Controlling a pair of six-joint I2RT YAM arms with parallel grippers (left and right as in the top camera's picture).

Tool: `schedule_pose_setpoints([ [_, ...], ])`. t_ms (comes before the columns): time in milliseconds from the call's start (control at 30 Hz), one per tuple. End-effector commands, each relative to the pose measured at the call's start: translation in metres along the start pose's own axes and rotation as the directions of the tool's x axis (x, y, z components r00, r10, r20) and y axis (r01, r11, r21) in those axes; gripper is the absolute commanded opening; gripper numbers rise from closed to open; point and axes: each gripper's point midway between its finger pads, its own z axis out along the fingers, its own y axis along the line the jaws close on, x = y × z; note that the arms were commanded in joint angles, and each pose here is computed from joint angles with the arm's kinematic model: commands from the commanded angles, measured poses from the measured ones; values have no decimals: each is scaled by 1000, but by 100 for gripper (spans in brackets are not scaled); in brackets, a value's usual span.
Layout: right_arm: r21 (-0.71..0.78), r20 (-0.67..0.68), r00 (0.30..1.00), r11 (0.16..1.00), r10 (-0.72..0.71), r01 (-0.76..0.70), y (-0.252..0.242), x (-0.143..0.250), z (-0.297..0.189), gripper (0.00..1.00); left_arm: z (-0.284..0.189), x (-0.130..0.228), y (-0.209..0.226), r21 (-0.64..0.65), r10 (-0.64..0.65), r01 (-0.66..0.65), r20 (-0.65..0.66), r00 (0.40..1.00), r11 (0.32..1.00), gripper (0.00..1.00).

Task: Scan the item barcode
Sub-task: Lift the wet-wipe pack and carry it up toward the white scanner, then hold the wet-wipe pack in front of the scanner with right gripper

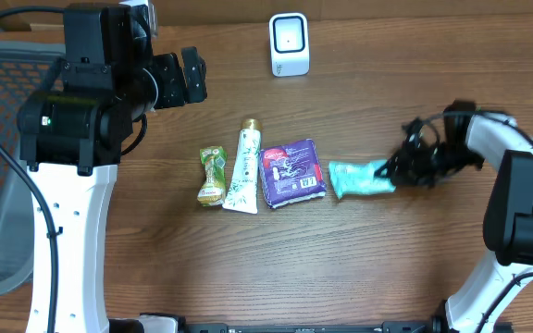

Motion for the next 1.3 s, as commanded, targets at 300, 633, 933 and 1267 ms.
schedule_pose_setpoints([
  [300,156,350,763,837,-543,524,165,5,-130,4,0,-2,0,-7,19,-19,6,1000,1000,99],
  [633,402,360,771,833,-525,380,194,0,-93,4,0,-2,0,-7,19,-19,6,1000,1000,100],
  [933,878,465,305,476,-831,-42,257,-82,-171,4,0,-2,0,-7,19,-19,7,1000,1000,100],
  [1267,960,-260,149,-272,-954,-69,280,-182,-80,4,0,-2,0,-7,19,-19,6,1000,1000,99],
])
